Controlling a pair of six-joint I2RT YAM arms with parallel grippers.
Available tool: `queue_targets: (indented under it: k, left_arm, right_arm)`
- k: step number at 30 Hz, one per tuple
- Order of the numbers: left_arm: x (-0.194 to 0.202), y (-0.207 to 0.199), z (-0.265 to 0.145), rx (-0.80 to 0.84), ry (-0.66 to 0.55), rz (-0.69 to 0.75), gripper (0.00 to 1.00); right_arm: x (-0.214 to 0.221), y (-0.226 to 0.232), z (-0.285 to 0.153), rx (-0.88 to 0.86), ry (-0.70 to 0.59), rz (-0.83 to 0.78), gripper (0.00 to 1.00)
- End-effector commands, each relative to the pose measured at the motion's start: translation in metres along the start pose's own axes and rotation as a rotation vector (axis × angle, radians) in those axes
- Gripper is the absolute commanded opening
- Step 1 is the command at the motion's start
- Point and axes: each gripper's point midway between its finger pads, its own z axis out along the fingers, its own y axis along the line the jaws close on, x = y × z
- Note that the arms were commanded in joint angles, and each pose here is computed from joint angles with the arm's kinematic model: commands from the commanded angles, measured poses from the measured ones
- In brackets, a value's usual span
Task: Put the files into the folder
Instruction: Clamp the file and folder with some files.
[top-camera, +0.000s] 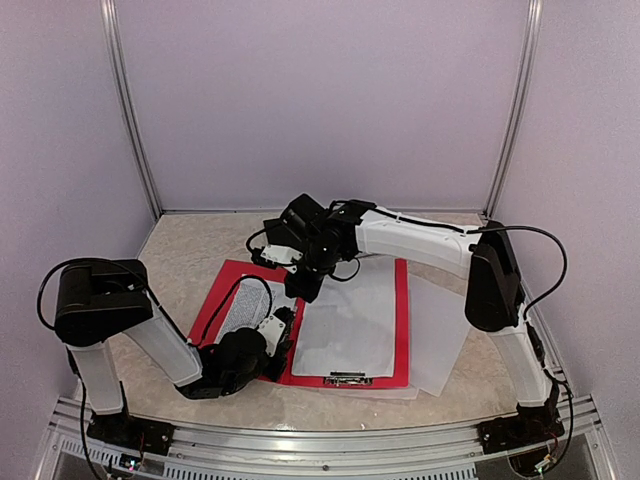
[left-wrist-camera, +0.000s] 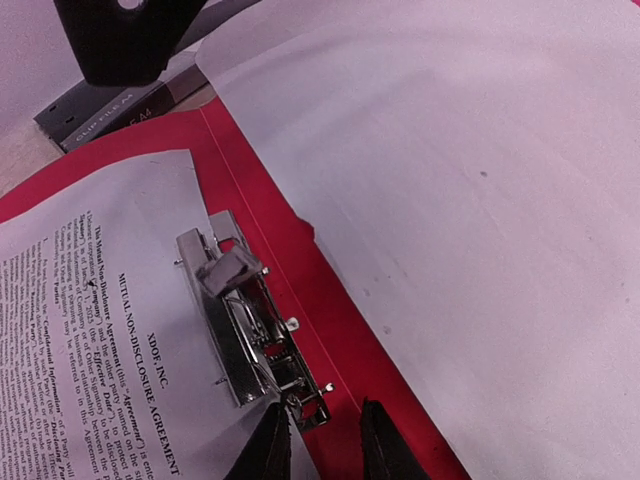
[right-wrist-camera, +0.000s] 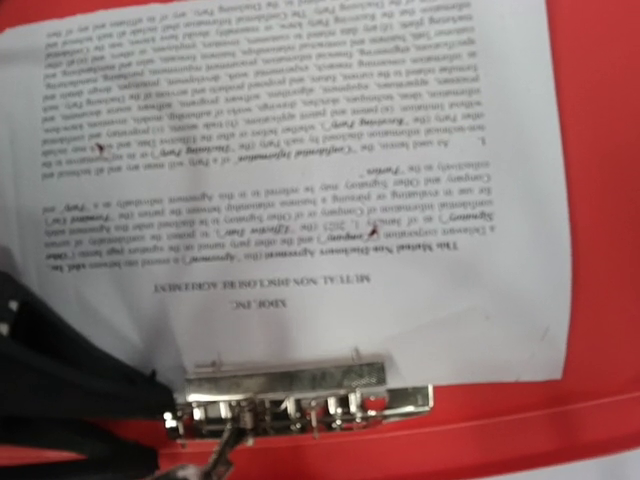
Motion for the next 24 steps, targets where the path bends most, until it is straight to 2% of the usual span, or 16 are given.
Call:
queue_targets:
  k: [1, 7, 16, 19, 24]
  left_arm:
    - [0.039, -0.002, -0.002, 0.03, 0.123, 0.066, 0.23]
    - [0.035, 0.002, -0.005, 0.012, 0.103, 0.059, 0.23]
    - [0.027, 0.002, -0.009, 0.023, 0.074, 0.042, 0.24]
    - [0.024, 0.002, -0.011, 0.027, 0.058, 0.03, 0.24]
    - [0.026, 0.001, -0.01, 0.035, 0.057, 0.024, 0.24]
  right_arm:
    - [0.01, 0.004, 0.01, -0.025, 0.02, 0.022, 0.0]
    - [0.012, 0.011, -0.001, -0.108, -0.045, 0.055, 0.05]
    - [0.013, 0.016, -0.012, -0.164, -0.111, 0.084, 0.3]
    - [0.011, 0.021, -0.013, -0.19, -0.13, 0.078, 0.43]
    - [0.006, 0.025, -0.014, -0.221, -0.168, 0.074, 0.47]
